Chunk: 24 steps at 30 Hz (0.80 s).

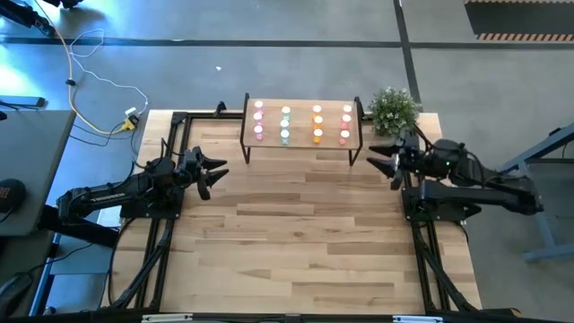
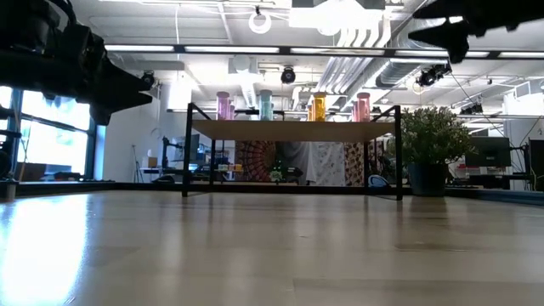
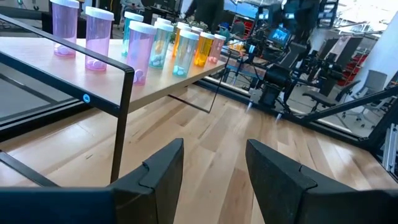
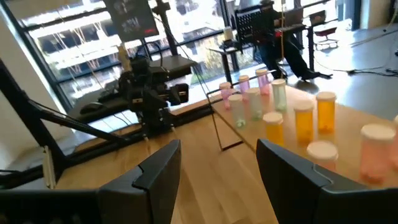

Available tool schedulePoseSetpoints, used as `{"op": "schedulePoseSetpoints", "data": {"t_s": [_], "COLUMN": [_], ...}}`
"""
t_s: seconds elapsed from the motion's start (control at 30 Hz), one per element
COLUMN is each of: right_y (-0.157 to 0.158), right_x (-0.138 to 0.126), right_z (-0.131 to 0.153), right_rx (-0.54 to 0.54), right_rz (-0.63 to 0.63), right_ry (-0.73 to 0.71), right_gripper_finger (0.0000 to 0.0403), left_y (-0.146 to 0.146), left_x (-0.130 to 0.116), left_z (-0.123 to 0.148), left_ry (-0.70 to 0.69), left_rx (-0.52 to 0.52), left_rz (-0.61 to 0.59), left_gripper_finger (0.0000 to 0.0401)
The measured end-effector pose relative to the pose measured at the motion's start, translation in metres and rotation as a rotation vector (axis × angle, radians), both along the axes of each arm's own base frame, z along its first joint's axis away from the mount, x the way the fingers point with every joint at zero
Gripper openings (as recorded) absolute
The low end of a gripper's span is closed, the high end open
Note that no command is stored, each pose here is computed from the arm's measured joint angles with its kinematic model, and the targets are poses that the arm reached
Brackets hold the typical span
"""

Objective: Pick and place medicine bottles onto shelf by color
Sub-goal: Return to Home Position

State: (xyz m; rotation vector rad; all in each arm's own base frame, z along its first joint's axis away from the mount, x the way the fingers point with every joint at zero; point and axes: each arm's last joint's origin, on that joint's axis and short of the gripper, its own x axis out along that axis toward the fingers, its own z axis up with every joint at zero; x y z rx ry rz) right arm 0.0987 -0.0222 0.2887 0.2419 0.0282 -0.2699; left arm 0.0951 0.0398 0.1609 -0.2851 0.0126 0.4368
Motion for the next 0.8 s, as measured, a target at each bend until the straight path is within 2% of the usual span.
{"op": "schedulePoseSetpoints", "data": {"t_s": [0.2,0.43,0.8], "right_y": [0.003,0.007,0.009], "right_x": [-0.006,-0.014,-0.007], "right_z": [-0.040,-0.061,-0.109], "right_rx": [0.057,0.064,0.194], "right_rz": [0.015,0.045,0.080], "right_ry": [-0.037,-0.104,-0.096], "right_gripper_finger": [0.0201,0.0201,0.0201], "left_y": [0.000,0.000,0.000], "left_x": [0.000,0.000,0.000], "left_z": [0.000,0.000,0.000], "left_ry": [0.000,-0.001,-0.001], "left_rx": [0.000,0.000,0.001], "left_rz": [0.000,0.000,0.000], "left_gripper_finger": [0.0165,0.0165,0.0165]}}
